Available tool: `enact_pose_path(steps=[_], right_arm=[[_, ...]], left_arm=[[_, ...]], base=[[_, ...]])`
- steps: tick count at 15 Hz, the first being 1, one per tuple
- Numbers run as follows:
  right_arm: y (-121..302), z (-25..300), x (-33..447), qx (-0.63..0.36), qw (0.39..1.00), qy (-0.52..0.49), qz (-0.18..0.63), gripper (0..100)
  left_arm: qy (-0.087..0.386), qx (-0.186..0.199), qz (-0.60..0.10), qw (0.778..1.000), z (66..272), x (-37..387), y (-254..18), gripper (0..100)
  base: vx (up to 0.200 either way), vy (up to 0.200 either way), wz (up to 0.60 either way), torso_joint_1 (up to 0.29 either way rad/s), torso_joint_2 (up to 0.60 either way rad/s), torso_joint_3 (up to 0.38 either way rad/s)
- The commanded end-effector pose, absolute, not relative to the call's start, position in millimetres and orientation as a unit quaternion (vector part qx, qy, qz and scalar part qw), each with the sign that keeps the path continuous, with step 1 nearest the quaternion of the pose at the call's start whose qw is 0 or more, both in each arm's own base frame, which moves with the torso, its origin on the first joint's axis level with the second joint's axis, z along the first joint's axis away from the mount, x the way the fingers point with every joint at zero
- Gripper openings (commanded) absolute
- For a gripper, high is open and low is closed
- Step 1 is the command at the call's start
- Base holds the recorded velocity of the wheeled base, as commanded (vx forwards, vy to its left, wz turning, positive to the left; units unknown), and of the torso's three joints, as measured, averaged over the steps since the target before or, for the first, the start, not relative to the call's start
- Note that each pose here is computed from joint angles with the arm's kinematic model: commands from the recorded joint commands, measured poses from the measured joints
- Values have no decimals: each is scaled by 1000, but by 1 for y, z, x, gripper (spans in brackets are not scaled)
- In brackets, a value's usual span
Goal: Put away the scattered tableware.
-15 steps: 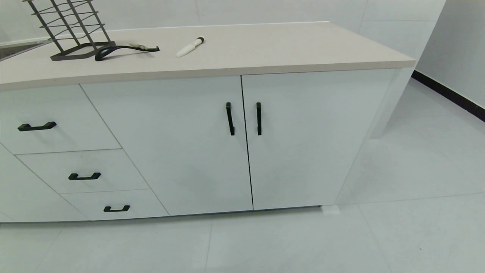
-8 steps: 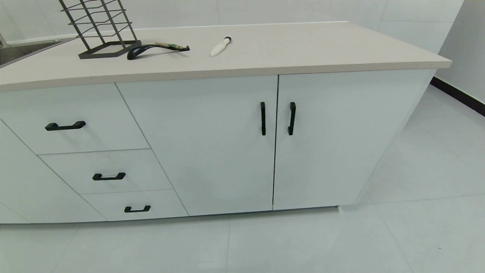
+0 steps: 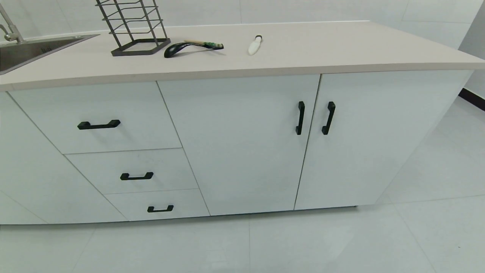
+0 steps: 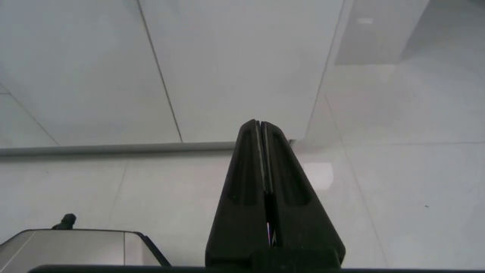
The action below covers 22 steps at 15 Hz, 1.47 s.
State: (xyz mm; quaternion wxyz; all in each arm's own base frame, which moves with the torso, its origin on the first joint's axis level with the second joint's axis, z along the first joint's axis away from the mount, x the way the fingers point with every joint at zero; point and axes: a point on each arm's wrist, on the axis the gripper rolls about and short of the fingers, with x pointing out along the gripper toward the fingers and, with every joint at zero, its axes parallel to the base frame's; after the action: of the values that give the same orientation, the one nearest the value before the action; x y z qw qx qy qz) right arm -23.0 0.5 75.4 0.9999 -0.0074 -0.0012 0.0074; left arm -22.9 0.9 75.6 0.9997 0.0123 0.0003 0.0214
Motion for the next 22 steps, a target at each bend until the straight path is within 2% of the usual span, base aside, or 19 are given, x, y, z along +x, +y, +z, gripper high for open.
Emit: enact_pose_path(steps=[1, 6, 9, 14, 22], right_arm=[[1, 75, -23, -8, 1000, 0, 8, 0], [1, 75, -23, -7, 1000, 0, 8, 0], [0, 75, -23, -5, 1000, 0, 8, 0], [0, 75, -23, -5, 1000, 0, 8, 0], [0, 75, -23, -5, 1000, 0, 8, 0]], left_arm=[[0, 12, 22, 1000, 75, -23, 1, 100], [0, 12, 21, 1000, 75, -23, 1, 100], [0, 11, 21, 1000, 75, -23, 1, 100], [0, 12, 22, 1000, 75, -23, 1, 100], [-1, 11, 22, 1000, 76, -23, 1, 100]], base=[[0, 0, 600, 2, -2, 2], [0, 0, 600, 1, 3, 1], [0, 0, 0, 0, 0, 0], [0, 200, 0, 0, 3, 0], [200, 175, 0, 1, 2, 0]])
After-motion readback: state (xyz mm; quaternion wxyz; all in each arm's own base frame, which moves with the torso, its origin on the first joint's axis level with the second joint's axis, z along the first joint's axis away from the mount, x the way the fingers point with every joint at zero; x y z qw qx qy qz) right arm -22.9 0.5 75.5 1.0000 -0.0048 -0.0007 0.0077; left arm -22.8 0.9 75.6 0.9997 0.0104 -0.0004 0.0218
